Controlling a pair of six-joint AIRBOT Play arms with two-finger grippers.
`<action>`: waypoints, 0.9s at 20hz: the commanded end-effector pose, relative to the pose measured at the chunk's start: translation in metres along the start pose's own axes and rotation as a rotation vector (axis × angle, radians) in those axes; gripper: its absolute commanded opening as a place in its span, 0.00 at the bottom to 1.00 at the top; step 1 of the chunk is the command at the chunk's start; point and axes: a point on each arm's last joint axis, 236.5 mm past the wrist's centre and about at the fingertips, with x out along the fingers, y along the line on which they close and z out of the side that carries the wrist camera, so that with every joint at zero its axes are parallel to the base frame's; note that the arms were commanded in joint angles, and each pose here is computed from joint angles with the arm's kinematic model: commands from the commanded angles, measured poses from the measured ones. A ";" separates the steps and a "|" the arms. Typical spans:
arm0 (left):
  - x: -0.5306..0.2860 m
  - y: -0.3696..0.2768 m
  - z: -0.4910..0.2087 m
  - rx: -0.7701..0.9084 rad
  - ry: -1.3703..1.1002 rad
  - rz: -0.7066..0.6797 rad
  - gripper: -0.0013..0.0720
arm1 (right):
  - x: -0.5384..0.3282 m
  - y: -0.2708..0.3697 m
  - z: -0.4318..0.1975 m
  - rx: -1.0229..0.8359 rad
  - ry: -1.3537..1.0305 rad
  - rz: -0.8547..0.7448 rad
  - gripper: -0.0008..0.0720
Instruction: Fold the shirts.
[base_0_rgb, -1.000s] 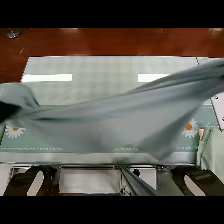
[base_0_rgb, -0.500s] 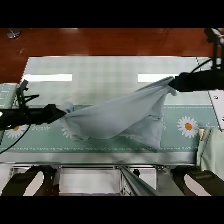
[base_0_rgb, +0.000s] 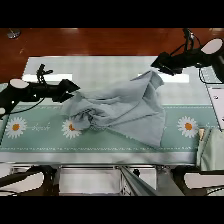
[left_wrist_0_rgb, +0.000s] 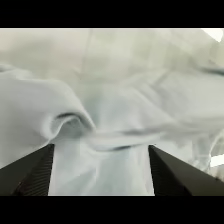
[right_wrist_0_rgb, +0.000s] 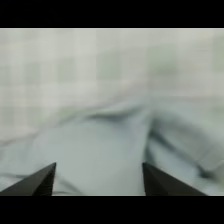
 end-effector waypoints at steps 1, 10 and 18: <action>-0.017 0.015 -0.004 0.086 0.186 0.053 0.98 | -0.017 -0.004 -0.003 0.021 0.115 0.058 0.87; -0.047 0.085 -0.101 -0.106 0.273 -0.021 0.98 | -0.110 -0.173 -0.149 0.391 0.137 -0.191 0.86; 0.007 0.071 -0.121 -0.011 0.204 -0.043 0.98 | -0.076 -0.124 -0.216 0.406 0.117 0.047 0.86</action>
